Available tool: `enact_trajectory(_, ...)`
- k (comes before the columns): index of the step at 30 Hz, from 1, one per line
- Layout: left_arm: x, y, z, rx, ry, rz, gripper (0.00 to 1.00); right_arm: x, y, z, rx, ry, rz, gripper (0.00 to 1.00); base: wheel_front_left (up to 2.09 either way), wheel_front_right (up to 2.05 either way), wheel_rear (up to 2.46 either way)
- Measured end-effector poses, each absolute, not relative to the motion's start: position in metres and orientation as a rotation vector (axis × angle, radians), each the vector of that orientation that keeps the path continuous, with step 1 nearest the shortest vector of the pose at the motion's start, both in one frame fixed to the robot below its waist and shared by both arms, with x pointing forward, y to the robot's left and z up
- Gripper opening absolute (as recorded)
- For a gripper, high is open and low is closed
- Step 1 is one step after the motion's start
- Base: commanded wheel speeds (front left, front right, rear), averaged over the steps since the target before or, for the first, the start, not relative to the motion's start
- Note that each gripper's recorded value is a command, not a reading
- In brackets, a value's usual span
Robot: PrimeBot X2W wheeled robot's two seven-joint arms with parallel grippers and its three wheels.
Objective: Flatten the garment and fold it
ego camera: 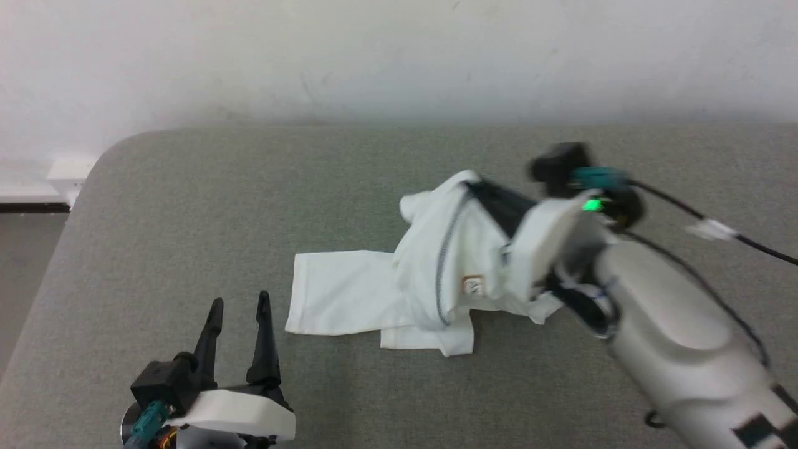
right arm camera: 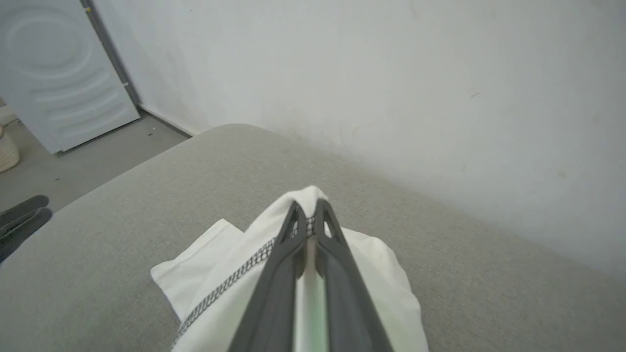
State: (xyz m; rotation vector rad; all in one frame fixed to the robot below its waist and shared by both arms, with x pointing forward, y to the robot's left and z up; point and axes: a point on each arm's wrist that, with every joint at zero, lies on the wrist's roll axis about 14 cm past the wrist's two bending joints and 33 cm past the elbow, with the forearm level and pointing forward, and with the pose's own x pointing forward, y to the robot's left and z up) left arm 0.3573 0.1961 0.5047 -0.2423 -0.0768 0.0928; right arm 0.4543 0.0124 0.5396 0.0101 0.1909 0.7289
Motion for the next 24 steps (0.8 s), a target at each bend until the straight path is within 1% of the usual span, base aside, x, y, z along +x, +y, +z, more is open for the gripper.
enact_trajectory(3, 0.359, 0.193, 0.507, -0.245, -0.084, 0.083, 1.00, 0.467, -0.053, 0.544, 0.098, 0.122, 0.549, 0.00, 0.00, 0.00, 0.00)
enact_trajectory(6, 0.359, 0.189, 0.505, -0.247, -0.076, 0.073, 1.00, 0.457, -0.129, 0.518, 0.147, 0.144, 0.342, 0.00, 0.00, 0.00, 0.00)
enact_trajectory(8, 0.361, 0.186, 0.505, -0.247, -0.076, 0.061, 1.00, 0.437, -0.174, 0.490, 0.159, 0.202, 0.212, 0.00, 0.00, 0.00, 0.00)
enact_trajectory(10, 0.364, 0.182, 0.506, -0.248, -0.076, 0.048, 1.00, 0.410, -0.205, 0.459, 0.167, 0.286, 0.111, 0.00, 0.00, 0.00, 0.00)
enact_trajectory(13, 0.366, 0.178, 0.506, -0.250, -0.075, 0.036, 1.00, 0.368, -0.226, 0.419, 0.203, 0.409, 0.009, 0.00, 0.00, 0.00, 0.00)
enact_trajectory(14, 0.367, 0.177, 0.505, -0.250, -0.074, 0.035, 1.00, 0.356, -0.228, 0.409, 0.215, 0.439, -0.012, 0.29, 0.00, 0.00, 0.00)
enact_trajectory(15, 0.368, 0.176, 0.505, -0.251, -0.072, 0.030, 1.00, 0.346, -0.228, 0.400, 0.221, 0.475, -0.029, 0.49, 0.00, 0.00, 0.00)
enact_trajectory(16, 0.368, 0.175, 0.504, -0.250, -0.069, 0.028, 1.00, 0.338, -0.226, 0.395, 0.231, 0.500, -0.037, 1.00, 0.00, 0.00, 0.00)
enact_trajectory(19, 0.370, 0.174, 0.500, -0.246, -0.058, 0.025, 1.00, 0.332, -0.222, 0.399, 0.242, 0.473, -0.056, 1.00, 0.00, 0.00, 0.00)
enact_trajectory(24, 0.370, 0.174, 0.499, -0.243, -0.052, 0.019, 1.00, 0.346, -0.225, 0.454, 0.191, 0.221, -0.064, 1.00, 0.00, 0.00, 0.00)
